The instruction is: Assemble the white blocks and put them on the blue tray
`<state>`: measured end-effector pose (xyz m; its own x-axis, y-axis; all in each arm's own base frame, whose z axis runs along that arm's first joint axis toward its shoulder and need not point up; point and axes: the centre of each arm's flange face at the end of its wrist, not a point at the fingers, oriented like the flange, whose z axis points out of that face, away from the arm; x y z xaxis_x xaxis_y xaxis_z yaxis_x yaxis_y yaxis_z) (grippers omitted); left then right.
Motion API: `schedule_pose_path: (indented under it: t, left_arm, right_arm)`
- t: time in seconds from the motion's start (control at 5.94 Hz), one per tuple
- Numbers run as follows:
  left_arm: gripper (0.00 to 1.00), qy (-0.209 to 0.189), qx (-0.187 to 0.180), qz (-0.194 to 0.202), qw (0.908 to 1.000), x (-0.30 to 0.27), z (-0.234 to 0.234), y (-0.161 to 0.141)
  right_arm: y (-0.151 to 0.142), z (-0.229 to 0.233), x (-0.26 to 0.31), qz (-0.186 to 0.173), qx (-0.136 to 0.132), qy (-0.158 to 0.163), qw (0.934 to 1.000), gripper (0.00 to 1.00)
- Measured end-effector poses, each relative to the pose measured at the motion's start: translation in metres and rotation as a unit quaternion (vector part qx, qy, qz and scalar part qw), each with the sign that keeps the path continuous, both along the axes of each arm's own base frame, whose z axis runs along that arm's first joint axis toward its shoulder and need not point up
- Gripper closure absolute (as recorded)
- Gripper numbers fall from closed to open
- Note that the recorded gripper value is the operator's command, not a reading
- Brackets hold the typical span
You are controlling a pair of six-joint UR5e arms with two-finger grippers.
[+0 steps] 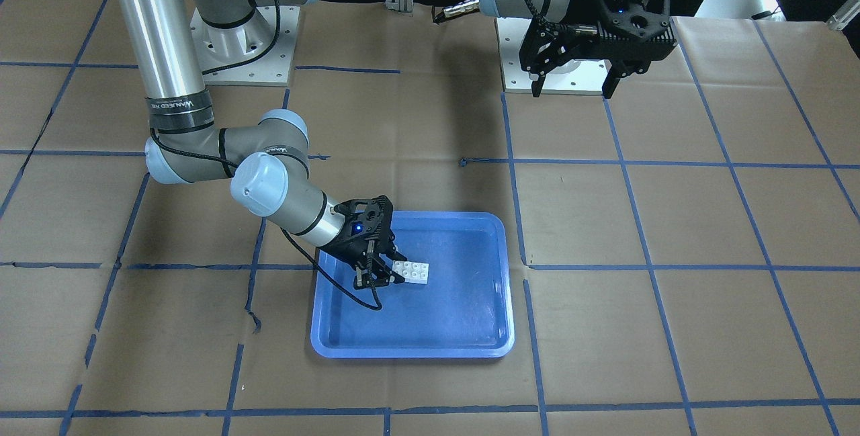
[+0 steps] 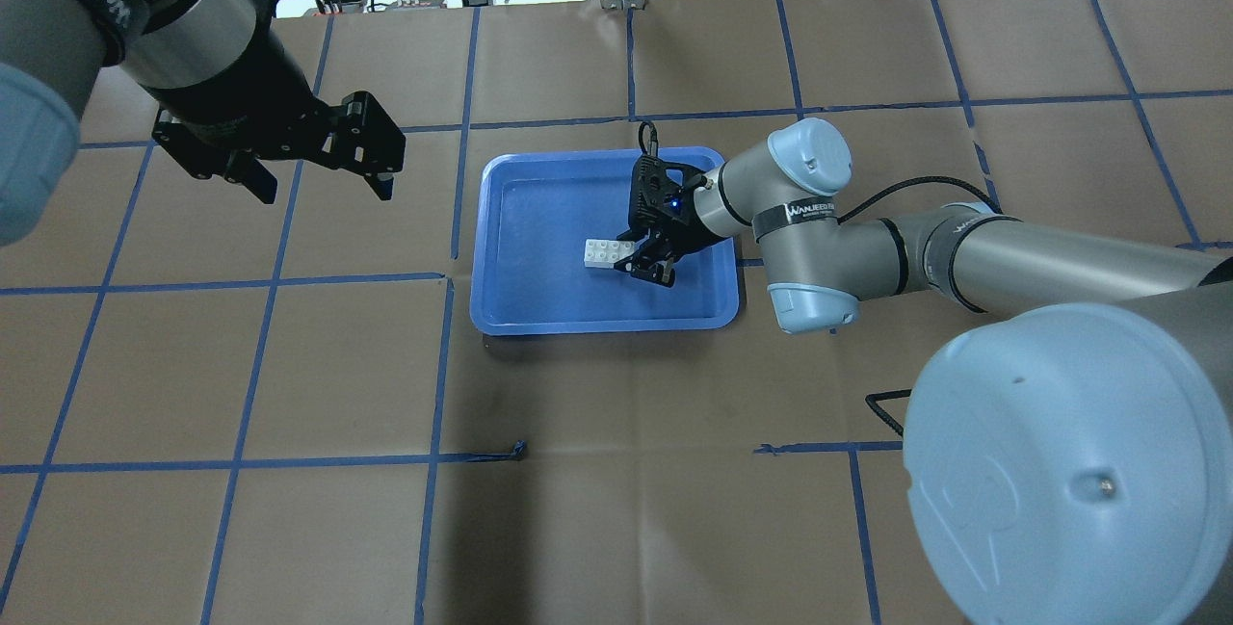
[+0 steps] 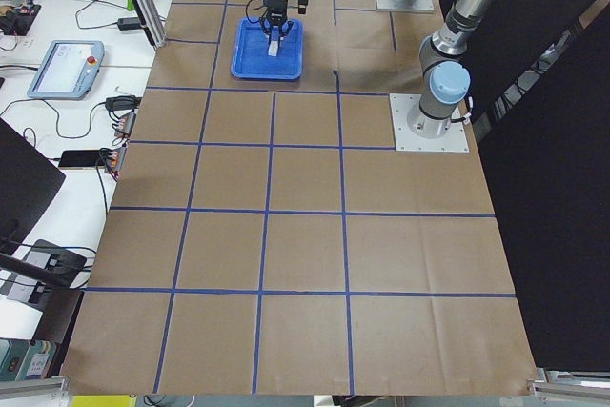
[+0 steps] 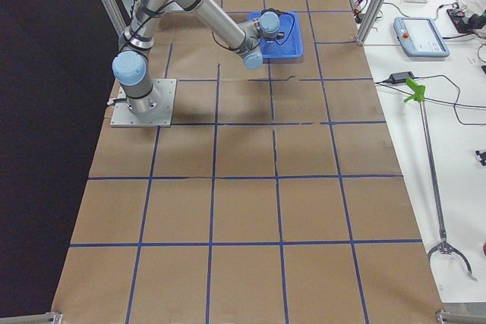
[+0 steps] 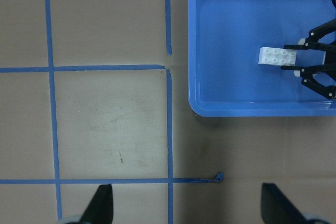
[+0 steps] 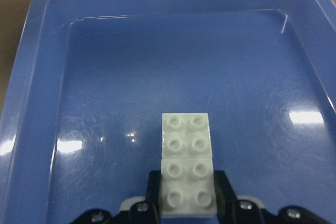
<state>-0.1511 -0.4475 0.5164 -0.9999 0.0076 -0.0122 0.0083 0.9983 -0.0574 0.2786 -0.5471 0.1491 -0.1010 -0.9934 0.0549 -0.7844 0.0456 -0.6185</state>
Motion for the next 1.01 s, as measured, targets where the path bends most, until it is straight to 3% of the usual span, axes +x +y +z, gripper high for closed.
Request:
schedule_pose_path:
  t: [0.84, 1.01]
  left_arm:
    - [0.01, 0.000, -0.001, -0.001, 1.0000, 0.0001, 0.0009, 0.0009]
    - [0.01, 0.000, -0.001, -0.001, 1.0000, 0.0002, 0.0008, 0.0008]
  right_arm:
    - [0.0001, 0.0003, 0.0004, 0.000, 0.001, -0.003, 1.0000, 0.55]
    - [0.0002, 0.0003, 0.0004, 0.000, 0.001, -0.003, 1.0000, 0.25]
